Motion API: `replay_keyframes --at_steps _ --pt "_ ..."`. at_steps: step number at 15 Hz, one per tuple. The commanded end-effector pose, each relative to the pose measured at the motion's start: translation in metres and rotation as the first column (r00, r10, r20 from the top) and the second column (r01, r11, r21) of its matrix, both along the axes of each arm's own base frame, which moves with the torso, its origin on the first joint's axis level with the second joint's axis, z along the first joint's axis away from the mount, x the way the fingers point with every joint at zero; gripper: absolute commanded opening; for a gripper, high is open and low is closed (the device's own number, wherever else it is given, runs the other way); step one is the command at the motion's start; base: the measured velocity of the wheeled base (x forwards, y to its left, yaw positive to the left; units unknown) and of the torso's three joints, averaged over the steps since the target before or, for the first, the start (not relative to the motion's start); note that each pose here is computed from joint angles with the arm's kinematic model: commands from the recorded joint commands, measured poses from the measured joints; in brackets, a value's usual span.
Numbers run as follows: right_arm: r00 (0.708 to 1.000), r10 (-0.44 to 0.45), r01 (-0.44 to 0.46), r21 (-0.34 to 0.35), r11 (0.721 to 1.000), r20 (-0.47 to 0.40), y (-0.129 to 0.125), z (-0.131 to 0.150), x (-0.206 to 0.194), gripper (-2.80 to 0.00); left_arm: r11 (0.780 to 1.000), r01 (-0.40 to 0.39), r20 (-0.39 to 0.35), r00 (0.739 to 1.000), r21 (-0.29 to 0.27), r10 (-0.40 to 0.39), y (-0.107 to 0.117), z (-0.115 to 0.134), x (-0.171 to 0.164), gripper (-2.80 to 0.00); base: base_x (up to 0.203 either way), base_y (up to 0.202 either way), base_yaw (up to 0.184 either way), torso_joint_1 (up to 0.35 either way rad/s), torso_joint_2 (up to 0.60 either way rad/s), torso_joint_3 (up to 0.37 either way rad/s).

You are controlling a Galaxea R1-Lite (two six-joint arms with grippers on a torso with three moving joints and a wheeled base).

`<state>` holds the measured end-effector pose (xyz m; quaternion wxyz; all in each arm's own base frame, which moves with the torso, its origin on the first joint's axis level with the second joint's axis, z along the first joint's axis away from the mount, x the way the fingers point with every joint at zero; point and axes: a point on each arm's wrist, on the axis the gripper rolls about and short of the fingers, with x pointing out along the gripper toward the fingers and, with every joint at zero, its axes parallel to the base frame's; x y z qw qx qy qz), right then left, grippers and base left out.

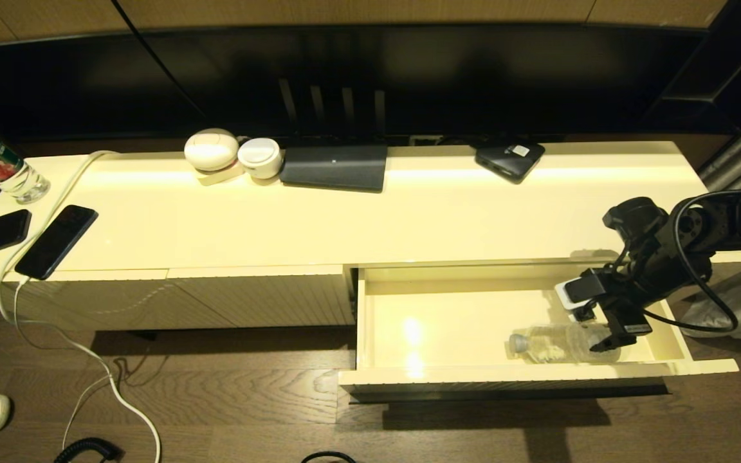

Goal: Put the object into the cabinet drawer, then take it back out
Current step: Take the mineral water out of the drawer and put it on the table

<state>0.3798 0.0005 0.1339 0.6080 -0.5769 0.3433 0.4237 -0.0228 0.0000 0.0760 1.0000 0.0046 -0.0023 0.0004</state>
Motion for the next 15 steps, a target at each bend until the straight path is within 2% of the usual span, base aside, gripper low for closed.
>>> replay_keyframes --at_steps 1,15 --pt "1.000 0.011 -0.011 -0.001 1.000 -0.019 0.0016 -0.0081 0.0031 0.00 1.000 0.000 -0.003 1.000 0.000 0.000 0.0000 -0.0008 0.0002 -2.80 0.000 0.000 0.000 0.000 0.00 0.000" --pt "1.000 0.006 -0.006 0.017 1.000 -0.025 0.0107 -0.0121 0.0081 0.00 1.000 0.000 -0.003 1.000 0.000 0.000 0.0000 -0.0008 0.0002 -2.80 0.000 0.000 0.000 0.000 0.00 0.000"
